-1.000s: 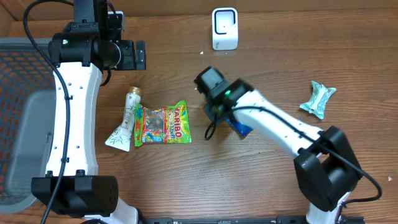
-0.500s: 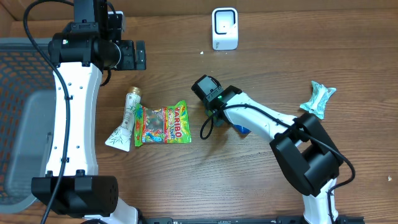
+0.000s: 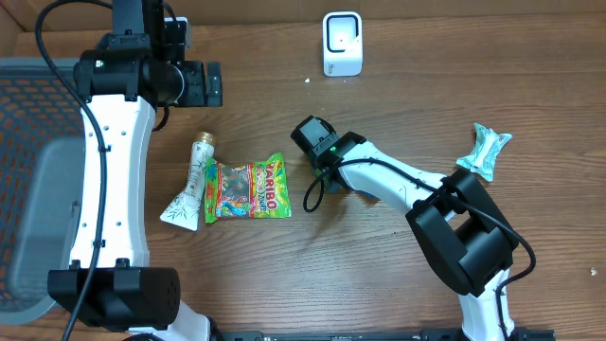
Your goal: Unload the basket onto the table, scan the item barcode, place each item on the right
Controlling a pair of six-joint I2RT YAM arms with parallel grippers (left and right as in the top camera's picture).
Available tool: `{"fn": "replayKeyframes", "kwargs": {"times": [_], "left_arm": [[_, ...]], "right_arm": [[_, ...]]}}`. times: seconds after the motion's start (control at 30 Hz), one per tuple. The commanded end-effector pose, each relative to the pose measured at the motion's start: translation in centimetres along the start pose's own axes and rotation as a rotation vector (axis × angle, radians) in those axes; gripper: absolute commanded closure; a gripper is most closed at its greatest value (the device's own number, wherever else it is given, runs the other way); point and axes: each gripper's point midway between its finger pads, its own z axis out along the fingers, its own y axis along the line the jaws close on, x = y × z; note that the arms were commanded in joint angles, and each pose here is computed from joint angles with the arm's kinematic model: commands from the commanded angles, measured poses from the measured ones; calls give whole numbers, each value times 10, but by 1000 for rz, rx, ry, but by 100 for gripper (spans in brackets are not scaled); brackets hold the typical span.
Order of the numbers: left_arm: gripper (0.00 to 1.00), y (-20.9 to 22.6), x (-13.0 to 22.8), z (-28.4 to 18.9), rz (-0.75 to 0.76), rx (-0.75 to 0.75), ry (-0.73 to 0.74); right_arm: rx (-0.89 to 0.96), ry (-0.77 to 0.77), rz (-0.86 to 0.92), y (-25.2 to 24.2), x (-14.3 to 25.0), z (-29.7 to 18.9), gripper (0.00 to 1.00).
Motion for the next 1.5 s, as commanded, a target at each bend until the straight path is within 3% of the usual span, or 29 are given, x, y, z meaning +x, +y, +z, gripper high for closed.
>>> {"fn": "replayKeyframes", "kwargs": {"times": [0.0, 0.2, 0.37, 0.5, 0.6, 0.87, 1.0, 1.2, 1.23, 1.3, 1.4, 1.47], "left_arm": [[0, -4, 1, 0, -12, 10, 1], [0, -4, 1, 0, -12, 10, 1], [1, -4, 1, 0, -12, 10, 1], [0, -4, 1, 0, -12, 10, 1], [0, -4, 1, 0, -12, 10, 1], [0, -4, 1, 0, -12, 10, 1], [0, -4, 1, 0, -12, 10, 1], [0, -4, 1, 0, -12, 10, 1], [0, -4, 1, 0, -12, 10, 1], [0, -4, 1, 0, -12, 10, 1], [0, -4, 1, 0, -12, 10, 1], [0, -4, 1, 0, -12, 10, 1]], "right_arm": [[-6, 59, 16, 5, 16, 13, 96], [-125, 68, 162, 3, -1, -34, 96], [-560, -41, 286, 7, -39, -111, 96], [-928, -89, 391, -10, -47, -146, 96], [-1156, -120, 453, -30, -39, -150, 96], [-1344, -131, 532, -34, -15, -106, 96], [-1319, -109, 541, -26, -9, -75, 96], [-1068, -40, 581, -39, 2, -31, 96], [-1027, -38, 579, -42, 3, -25, 91], [-932, -23, 584, -51, 8, -11, 69], [-724, 31, 624, -72, 21, 14, 44], [-641, 43, 626, -82, 26, 23, 39]]}}
